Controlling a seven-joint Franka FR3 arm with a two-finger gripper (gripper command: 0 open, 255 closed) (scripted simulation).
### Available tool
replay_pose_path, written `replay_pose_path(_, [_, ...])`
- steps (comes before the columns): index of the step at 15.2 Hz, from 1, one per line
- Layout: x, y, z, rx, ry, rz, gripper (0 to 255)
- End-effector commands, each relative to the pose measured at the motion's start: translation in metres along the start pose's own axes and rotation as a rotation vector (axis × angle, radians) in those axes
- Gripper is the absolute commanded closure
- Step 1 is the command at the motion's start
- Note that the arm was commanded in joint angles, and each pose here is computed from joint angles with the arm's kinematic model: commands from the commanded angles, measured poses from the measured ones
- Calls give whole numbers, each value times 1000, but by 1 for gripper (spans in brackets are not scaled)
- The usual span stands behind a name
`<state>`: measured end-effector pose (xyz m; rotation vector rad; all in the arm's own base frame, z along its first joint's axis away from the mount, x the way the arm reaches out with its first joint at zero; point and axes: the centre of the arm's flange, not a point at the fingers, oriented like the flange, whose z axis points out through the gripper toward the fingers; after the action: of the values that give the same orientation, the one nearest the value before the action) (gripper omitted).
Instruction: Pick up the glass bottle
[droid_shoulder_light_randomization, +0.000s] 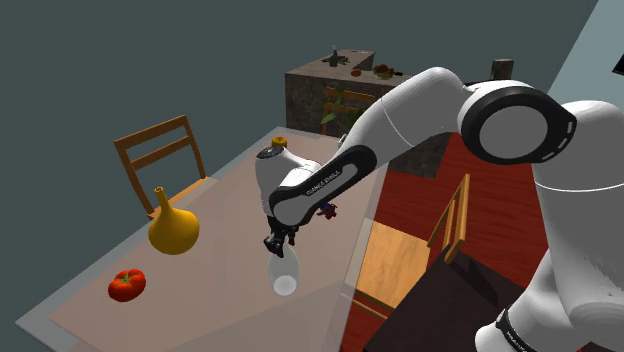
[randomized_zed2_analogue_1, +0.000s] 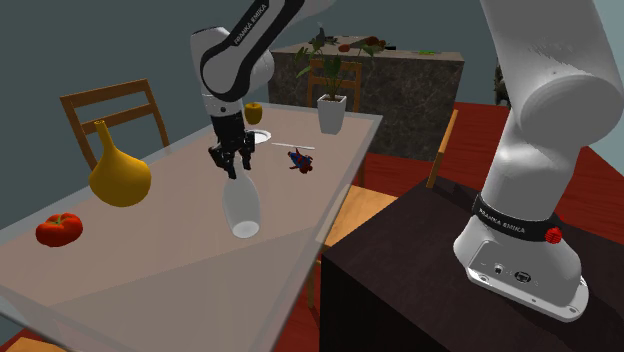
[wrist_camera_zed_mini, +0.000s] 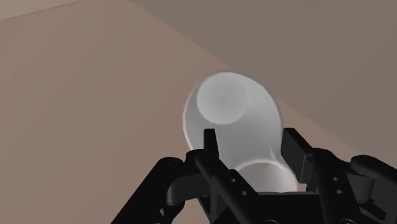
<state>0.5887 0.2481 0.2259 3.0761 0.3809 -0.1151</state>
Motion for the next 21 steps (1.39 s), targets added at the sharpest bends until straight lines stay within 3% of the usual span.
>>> replay_pose_path(1, [0,1,2,-1,-3,1,255])
replay_pose_path(5, [-1,1,1,-1,-3,1,255])
replay_pose_path(21, [-7,4,-78,-1,-3,1,255])
